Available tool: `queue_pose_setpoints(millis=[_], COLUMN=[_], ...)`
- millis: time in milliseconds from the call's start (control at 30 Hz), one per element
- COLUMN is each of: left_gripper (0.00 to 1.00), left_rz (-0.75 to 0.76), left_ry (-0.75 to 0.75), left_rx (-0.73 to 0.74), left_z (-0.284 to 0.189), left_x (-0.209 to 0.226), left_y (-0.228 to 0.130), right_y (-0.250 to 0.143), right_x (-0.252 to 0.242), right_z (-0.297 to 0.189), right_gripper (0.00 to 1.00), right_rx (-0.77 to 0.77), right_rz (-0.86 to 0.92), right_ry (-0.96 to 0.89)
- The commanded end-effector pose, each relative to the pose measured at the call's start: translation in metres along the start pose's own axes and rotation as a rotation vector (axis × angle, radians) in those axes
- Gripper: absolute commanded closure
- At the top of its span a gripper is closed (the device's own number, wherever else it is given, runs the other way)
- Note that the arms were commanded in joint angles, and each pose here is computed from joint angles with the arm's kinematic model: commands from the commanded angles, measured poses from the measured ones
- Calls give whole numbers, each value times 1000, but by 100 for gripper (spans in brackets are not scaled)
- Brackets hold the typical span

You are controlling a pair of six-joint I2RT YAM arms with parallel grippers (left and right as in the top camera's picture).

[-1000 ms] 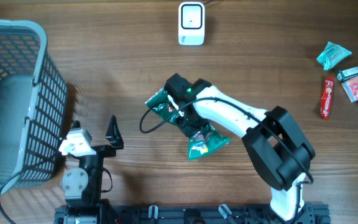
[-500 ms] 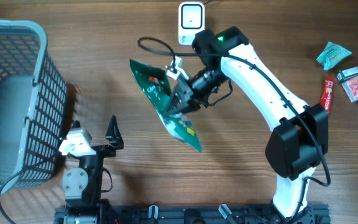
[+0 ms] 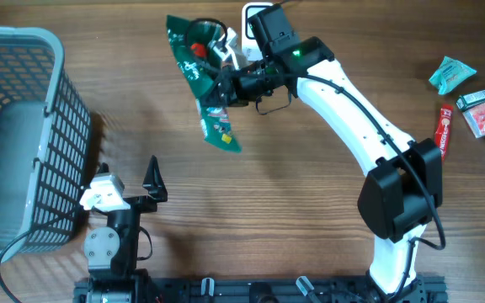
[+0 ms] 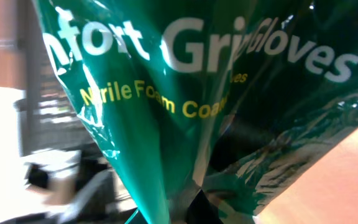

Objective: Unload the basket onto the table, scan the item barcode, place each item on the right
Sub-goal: 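Hold the glove bag up in front of the scanner, then carry the glove bag to the right edge and release it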

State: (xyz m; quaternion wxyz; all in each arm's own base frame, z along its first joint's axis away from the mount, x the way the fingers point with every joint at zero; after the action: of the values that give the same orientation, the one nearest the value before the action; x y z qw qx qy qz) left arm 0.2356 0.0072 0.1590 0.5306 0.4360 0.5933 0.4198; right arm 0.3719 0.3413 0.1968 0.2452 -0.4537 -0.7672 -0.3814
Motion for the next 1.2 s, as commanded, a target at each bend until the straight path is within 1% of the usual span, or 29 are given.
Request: queue_pose_setpoints(millis=[0, 33, 67, 100, 167, 233, 367, 500, 600, 700, 800, 900, 967, 1033, 1067, 1133, 1167], left_gripper=[0, 0, 0, 0, 0, 0, 0, 0, 0, 0, 0, 0, 0, 0, 0, 0, 0], left_rz=[20, 20, 20, 20, 20, 20, 20, 20, 20, 20, 20, 20, 20, 20, 20, 20, 20], left_ry=[-11, -11, -11, -11, -11, -11, -11, -11, -11, -11, -11, -11, -11, -11, -11, -11, -11], left_rx=[3, 3, 3, 3, 3, 3, 3, 3, 3, 3, 3, 3, 3, 3, 3, 3, 3], left_z=[0, 0, 0, 0, 0, 0, 0, 0, 0, 0, 0, 0, 0, 0, 0, 0, 0], left_x=[-2, -2, -2, -2, -2, -2, -2, -2, -2, -2, -2, -2, -2, -2, -2, -2, -2], left_y=[-2, -2, -2, -2, -2, -2, -2, -2, -2, -2, -2, -2, -2, -2, -2, -2, -2], right_y=[39, 53, 73, 91, 116, 140, 171, 197, 213, 211, 209, 205, 181, 154, 137, 92, 79], right_x=[-46, -56, -67, -73, -84, -94, -123, -156, -166, -164, -162, -130, -112, -115, -122, -164, -178], right_z=[-15, -22, -34, -45, -59, -63, -61, -55, -52, -47, -59, -107, -155, -193, -212, -255, -265], right_gripper=[95, 96, 96, 96, 96, 96, 95, 96, 96, 96, 96, 96, 96, 96, 96, 96, 96], right_rx=[-115, -156, -226, -291, -393, -482, -616, -668, -693, -685, -662, -644, -601, -562, -532, -441, -411], right_rz=[-367, -422, -479, -508, -541, -589, -617, -612, -600, -601, -545, -476, -353, -217, -146, 57, 110], right_ry=[-355, -450, -574, -660, -759, -779, -805, -837, -831, -784, -829, -877, -907, -933, -952, -1029, -1058])
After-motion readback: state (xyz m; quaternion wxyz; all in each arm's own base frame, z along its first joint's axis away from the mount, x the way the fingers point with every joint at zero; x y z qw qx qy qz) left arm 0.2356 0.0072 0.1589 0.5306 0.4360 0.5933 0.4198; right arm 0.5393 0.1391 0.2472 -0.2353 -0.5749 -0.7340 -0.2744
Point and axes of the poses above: each gripper's point midway between its finger pads, its own z axis out along the fingers, its own x axis along the line the jaws close on, y = z × x, the point moved 1 cm from there along -z, back along the fingers, and after that the axes turned 1 degree about -z, right-handed, at the moved point
